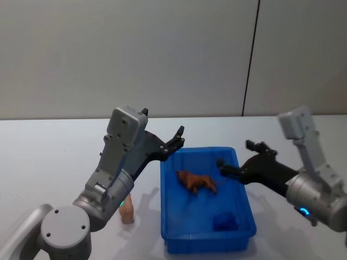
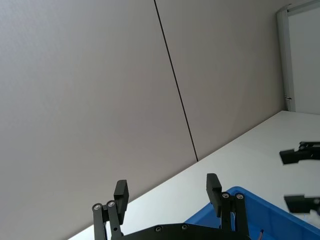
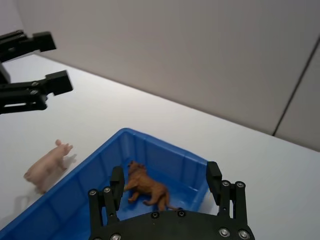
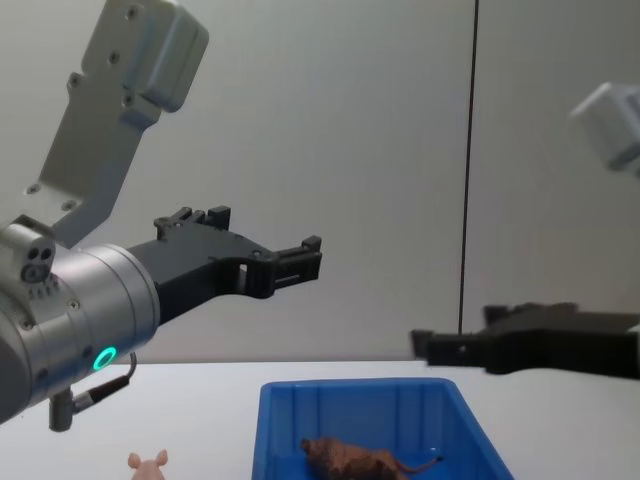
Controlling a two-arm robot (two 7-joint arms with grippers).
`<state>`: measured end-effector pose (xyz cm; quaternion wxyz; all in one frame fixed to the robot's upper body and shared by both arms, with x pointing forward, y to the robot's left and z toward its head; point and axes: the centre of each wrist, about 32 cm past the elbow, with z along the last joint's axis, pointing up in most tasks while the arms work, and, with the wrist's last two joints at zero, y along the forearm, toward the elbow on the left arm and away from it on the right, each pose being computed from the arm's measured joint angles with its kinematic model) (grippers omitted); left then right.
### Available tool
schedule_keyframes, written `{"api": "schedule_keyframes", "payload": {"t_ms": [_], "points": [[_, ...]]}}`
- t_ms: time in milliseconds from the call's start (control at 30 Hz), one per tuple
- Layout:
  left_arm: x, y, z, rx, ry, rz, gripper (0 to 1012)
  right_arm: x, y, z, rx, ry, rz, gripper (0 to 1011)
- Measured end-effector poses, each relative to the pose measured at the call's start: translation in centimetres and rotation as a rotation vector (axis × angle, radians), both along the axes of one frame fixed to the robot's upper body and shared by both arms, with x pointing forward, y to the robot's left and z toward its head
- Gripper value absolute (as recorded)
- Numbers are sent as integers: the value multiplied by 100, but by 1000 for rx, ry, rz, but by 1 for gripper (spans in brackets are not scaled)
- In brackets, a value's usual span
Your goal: Pick up the two dolls from the table and place them into the box.
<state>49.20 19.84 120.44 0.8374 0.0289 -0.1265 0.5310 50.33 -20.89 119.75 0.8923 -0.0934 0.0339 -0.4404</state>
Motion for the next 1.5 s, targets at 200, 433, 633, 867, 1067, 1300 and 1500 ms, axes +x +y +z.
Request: {"api": "schedule_keyframes", "payload": {"t_ms": [200,433,633,867,1067,1300,1500], "points": [[0,0,0,0,0,0,1001,-113,-135,10,20,-44,-84,1005],[0,0,0,0,0,0,1001,-256,-291,-1,44,-73,-194,1005],[-9,20,-3,2,14,5,1001,-360,-400,-15,62,-85,-277,1005],[-67,105,14,8,68,31,1001,-490,-539,-35,87,-95,-384,1005],[-161,203,30,22,136,64,1001,-556,-605,-45,100,-99,-434,1005],[-271,298,38,39,229,103,1001,-600,-650,-49,107,-101,-467,1005],[-349,352,26,49,322,129,1001,-624,-675,-49,111,-103,-485,1005]]}}
